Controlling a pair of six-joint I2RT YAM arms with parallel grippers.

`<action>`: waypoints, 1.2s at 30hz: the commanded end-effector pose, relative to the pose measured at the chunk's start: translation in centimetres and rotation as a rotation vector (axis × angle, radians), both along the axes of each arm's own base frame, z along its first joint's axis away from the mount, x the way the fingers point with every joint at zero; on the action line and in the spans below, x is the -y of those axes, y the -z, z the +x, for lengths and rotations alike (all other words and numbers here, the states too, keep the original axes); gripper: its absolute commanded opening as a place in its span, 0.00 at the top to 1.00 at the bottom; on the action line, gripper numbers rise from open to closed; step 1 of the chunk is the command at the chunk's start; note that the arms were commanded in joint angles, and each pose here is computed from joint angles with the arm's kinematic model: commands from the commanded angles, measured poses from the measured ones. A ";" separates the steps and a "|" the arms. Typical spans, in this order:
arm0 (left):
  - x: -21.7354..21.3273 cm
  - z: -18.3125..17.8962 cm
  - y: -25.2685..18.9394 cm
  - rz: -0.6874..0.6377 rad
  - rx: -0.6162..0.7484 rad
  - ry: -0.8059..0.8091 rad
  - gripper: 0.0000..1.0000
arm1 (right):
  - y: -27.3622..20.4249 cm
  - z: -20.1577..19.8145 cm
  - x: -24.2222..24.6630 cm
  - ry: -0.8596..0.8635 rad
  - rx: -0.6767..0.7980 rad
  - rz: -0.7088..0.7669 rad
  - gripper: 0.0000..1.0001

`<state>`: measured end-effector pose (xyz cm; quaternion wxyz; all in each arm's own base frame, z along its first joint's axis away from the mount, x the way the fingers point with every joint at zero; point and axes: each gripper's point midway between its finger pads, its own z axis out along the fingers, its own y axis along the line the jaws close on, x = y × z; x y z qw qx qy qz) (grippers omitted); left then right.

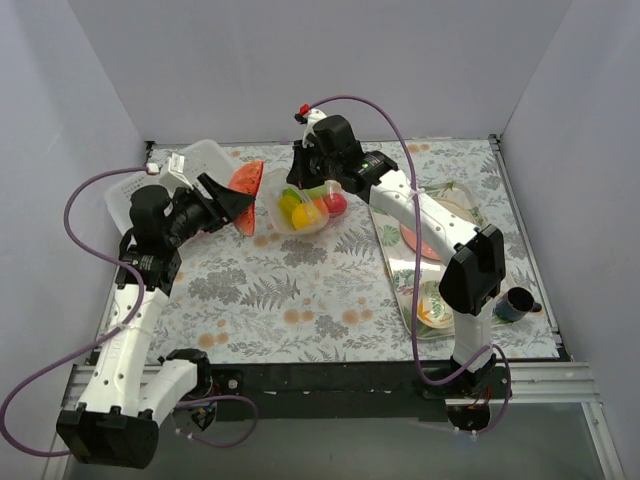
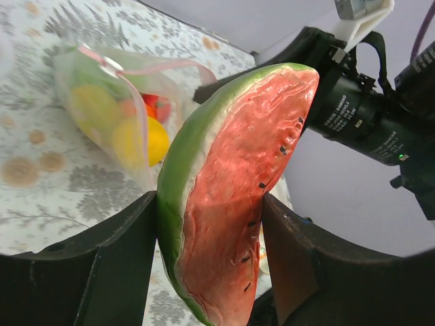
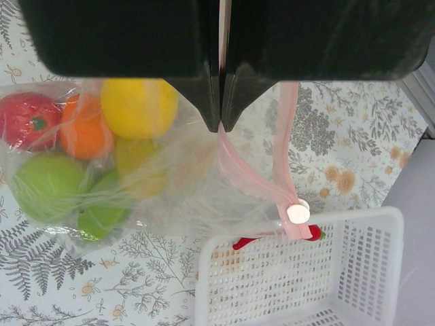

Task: Place the food in the zip-top bag and seal the zipper
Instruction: Place the fake fruit in the zipper food storage bag.

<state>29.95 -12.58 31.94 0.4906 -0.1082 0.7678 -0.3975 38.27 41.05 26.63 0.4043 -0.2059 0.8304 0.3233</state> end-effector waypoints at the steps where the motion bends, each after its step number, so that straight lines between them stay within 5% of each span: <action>1: 3.7 -0.7 1.0 -0.140 -0.098 0.115 0.72 | -2.0 0.6 -0.4 0.022 0.040 0.039 0.99; 4: 4.3 -1.0 1.4 -0.146 -0.136 0.087 0.72 | -2.2 0.7 -0.1 0.030 0.049 0.036 0.99; 10: 3.7 -1.3 4.7 0.050 -0.295 0.028 0.69 | -2.6 0.2 -0.6 0.033 0.053 0.040 0.99; 27: 4.6 1.2 9.4 0.416 -0.451 0.022 0.69 | -3.3 -0.9 -0.9 0.062 0.088 0.007 0.99; 33: 4.7 3.6 8.2 0.488 -0.450 -0.014 0.62 | -3.4 -2.5 -2.0 0.030 0.092 0.007 0.99; 36: 4.9 4.8 7.8 0.499 -0.449 -0.036 0.48 | -3.3 -3.1 -2.2 0.019 0.085 0.017 0.99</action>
